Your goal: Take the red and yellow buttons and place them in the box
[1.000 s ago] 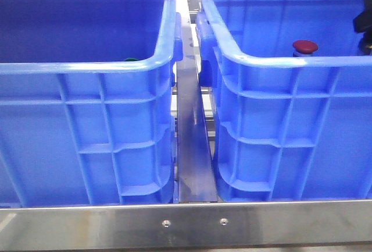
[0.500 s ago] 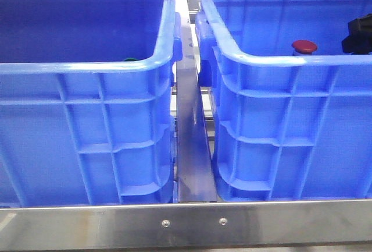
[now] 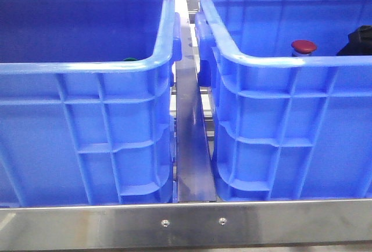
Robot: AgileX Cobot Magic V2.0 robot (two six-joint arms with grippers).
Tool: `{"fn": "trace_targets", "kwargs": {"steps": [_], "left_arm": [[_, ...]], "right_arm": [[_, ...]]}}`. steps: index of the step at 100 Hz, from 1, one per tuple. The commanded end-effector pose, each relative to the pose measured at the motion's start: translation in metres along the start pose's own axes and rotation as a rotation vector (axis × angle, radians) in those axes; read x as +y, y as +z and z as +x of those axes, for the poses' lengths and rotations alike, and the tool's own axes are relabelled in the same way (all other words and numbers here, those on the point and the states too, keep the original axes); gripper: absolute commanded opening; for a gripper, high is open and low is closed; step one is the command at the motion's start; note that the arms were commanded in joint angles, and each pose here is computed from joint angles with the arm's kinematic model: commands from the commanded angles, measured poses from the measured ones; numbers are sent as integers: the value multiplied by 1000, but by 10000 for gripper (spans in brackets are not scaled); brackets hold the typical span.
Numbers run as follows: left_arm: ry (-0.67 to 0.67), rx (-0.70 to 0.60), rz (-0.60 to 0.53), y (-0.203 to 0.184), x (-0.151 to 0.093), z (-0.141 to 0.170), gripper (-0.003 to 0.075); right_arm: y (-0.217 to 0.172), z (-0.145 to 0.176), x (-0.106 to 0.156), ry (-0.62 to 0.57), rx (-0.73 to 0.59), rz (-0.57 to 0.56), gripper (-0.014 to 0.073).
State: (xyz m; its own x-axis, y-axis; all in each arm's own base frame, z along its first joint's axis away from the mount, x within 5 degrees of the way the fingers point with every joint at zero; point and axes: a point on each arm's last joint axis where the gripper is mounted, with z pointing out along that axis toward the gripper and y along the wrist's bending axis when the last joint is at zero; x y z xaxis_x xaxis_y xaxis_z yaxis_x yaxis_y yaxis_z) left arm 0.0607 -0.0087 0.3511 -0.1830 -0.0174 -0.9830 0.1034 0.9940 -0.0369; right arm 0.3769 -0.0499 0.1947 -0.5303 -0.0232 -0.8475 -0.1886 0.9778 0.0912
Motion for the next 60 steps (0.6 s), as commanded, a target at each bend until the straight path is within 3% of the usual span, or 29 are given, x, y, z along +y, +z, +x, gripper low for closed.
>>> {"fn": "trace_targets", "kwargs": {"steps": [1,41,60], "left_arm": [[-17,-95,-6,-2,0,-14,-19],[-17,-95,-6,-2,0,-14,-19],[-17,-95,-6,-2,0,-14,-19]], "right_arm": [[-26,-36,6,51,-160,-8,563],[-112,-80,28,9,-343,109,561],[-151,-91,57,-5,-405,167,561]]}}
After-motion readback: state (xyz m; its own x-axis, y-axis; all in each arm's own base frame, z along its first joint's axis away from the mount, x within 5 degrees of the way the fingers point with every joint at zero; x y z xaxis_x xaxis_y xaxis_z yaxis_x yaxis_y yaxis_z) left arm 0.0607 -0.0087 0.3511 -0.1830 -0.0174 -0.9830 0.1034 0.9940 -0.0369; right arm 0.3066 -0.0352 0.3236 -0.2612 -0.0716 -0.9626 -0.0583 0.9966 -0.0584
